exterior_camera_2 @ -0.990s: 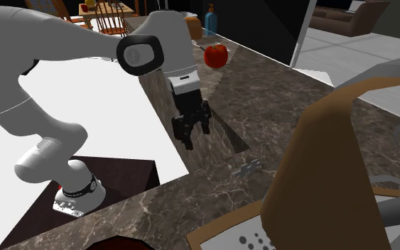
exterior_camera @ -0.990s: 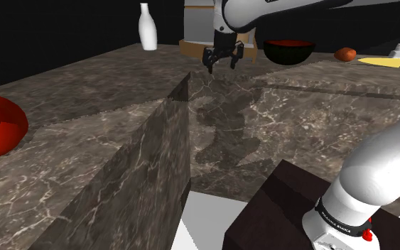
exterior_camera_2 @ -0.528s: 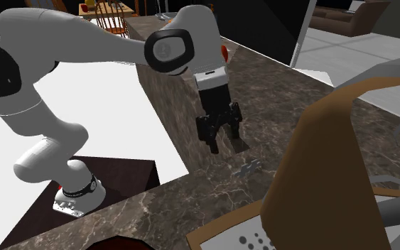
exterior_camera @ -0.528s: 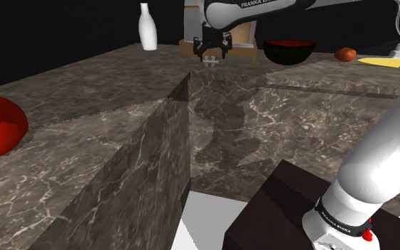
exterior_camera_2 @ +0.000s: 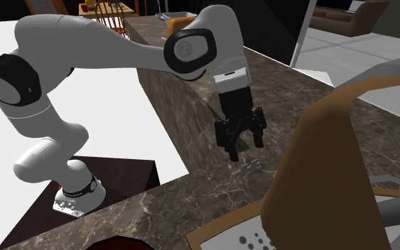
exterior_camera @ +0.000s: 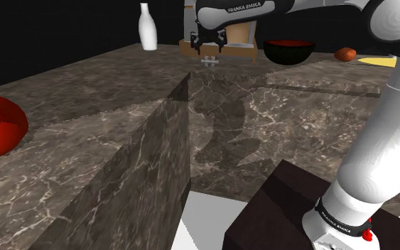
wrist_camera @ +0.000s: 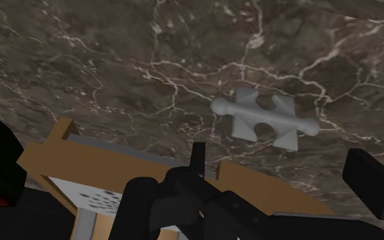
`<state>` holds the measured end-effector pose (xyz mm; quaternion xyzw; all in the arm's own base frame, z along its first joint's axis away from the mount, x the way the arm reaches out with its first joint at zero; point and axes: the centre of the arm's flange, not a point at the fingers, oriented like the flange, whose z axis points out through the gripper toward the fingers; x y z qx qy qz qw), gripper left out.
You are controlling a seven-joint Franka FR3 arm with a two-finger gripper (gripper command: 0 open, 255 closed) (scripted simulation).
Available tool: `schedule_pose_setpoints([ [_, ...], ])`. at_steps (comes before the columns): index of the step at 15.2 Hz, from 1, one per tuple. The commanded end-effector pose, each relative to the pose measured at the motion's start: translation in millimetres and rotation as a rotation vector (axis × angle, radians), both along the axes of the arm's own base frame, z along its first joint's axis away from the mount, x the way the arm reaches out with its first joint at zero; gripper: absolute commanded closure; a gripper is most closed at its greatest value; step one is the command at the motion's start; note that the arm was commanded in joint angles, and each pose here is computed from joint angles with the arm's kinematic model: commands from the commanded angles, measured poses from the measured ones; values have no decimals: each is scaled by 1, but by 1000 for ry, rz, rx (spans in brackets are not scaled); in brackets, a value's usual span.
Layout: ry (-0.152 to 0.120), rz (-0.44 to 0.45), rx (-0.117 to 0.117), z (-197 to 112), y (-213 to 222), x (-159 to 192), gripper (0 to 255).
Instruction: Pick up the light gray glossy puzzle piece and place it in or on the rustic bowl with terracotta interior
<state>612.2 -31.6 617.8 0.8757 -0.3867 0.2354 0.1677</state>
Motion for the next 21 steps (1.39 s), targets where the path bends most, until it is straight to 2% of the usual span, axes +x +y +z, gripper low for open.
schedule_pose_setpoints([
  [1,-1,-2,-1,-9,-4,3,0],
  [4,-1,-2,-1,-20,-11,7,0],
  [11,-1,-2,-1,-20,-11,7,0],
  [12,-1,-2,-1,-20,-11,7,255],
  [21,-1,-2,-1,-20,-11,7,255],
])
